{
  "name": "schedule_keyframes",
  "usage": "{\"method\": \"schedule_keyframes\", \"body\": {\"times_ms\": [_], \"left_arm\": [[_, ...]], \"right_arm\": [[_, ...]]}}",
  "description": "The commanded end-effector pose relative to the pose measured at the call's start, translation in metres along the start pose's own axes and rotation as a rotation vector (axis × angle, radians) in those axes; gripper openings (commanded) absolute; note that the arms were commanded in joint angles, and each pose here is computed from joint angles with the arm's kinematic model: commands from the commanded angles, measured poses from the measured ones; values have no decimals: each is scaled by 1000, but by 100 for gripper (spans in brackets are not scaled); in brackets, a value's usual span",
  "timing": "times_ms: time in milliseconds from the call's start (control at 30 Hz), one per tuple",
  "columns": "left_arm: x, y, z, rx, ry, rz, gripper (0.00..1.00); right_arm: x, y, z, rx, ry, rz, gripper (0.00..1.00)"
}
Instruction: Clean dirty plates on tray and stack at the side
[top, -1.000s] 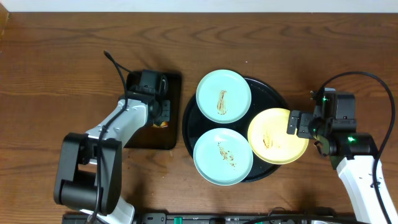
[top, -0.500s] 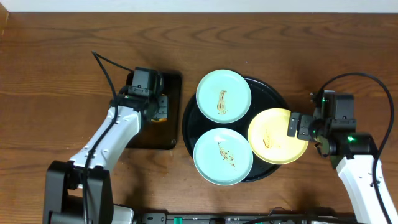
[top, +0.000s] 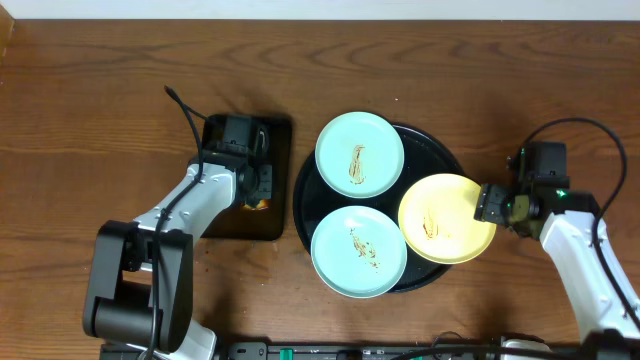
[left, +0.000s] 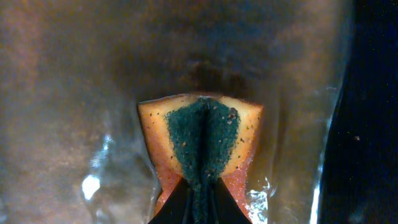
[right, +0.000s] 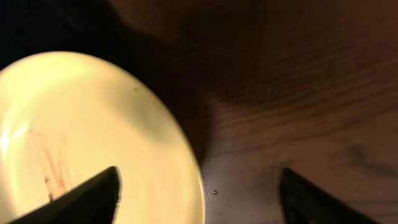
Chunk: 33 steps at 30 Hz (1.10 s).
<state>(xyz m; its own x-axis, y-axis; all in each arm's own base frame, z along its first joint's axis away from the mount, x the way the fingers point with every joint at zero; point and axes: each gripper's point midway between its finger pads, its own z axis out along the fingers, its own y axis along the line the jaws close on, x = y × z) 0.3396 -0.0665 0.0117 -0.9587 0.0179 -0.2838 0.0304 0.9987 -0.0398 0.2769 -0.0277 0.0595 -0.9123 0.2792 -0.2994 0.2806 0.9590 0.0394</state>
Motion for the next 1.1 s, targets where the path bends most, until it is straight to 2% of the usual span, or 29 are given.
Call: {"method": "schedule_keyframes", "body": {"times_ms": [0,100,333,433,600,833,1067], "left_arm": [[4,3,3,-16,18,-10,8],[-3,2,-6,-12,-9,-10,8],[-23,-1,-43,9,-130,-12,8],[-29,-2,-57,18,-177,-13,8],[-36,-3,-75,28,-231,-14,8],[-49,-5,-104,46,-332,-16,8],[-71,-8,-147,76,-504,-18,8]], "right_arm": [[-1,13,9,-83,35,-24,68],[3,17,17,-103,70,-36,62],[11,16,34,-93,127,-34,34],[11,16,36,-93,129,-34,30],[8,16,37,-95,118,-34,10],[7,17,37,-96,111,-35,6],[6,17,37,-96,110,-34,1]]}}
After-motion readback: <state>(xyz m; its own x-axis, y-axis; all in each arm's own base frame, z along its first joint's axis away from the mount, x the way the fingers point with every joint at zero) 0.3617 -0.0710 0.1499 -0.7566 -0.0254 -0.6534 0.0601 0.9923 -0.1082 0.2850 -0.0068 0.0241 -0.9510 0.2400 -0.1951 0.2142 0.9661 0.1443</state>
